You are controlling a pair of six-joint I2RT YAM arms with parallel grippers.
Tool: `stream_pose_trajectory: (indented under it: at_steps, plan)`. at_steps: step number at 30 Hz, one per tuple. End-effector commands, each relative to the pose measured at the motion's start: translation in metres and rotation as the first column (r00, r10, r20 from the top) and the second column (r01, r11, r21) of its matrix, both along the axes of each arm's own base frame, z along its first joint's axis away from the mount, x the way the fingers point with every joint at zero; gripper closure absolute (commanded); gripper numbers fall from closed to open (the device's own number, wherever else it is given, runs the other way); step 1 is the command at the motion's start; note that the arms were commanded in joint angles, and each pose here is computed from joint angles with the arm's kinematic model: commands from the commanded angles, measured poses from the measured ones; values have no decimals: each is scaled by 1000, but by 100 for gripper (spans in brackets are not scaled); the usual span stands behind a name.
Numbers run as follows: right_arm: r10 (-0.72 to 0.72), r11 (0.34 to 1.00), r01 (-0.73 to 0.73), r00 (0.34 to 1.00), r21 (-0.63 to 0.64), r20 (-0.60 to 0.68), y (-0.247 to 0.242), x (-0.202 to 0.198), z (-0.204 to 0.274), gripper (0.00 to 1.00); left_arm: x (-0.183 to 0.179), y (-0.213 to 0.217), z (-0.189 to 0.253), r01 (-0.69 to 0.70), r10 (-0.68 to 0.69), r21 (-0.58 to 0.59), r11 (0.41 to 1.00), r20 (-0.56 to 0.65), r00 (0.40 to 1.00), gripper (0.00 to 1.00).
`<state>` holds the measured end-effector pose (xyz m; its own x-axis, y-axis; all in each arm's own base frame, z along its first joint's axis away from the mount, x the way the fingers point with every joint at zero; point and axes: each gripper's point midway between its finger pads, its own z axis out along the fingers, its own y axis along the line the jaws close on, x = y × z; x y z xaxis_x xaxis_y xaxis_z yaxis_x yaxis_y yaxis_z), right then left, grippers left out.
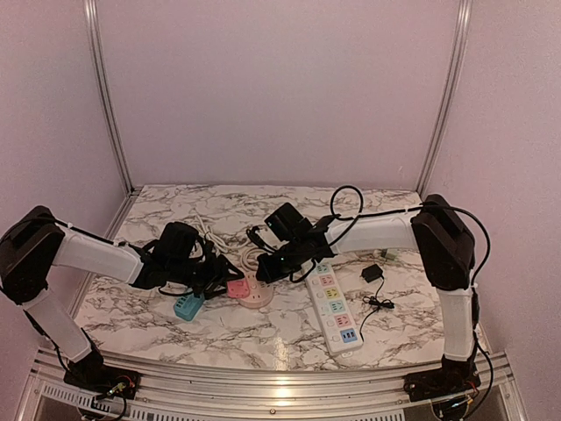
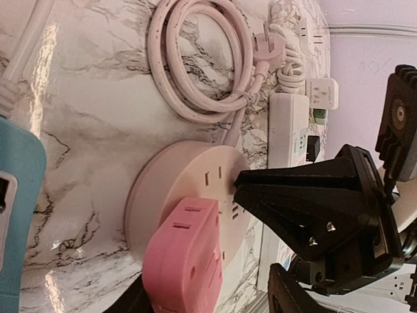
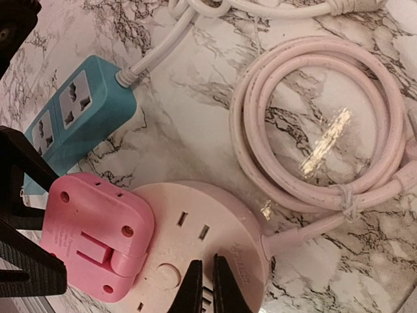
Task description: Pull the plug off the socket
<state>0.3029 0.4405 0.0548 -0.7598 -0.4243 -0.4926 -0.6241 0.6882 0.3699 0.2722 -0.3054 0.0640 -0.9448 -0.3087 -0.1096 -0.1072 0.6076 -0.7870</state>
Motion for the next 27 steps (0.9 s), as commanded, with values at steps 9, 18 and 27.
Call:
stream_pose_trajectory:
  at_steps: [9,18,27]
  plan:
    - [-1,1000,1,1000,4,-13,6,-4,-8,93,-1,-9,6,33,-33,-45,998,5,999,60]
    - [13,1000,-13,1000,-1,1,8,-9,-7,93,-4,-4,-1,58,-58,35,998,-11,998,70]
    - [10,1000,-10,1000,-30,-6,2,-13,-20,93,-1,-4,1,79,-79,80,994,-12,997,92]
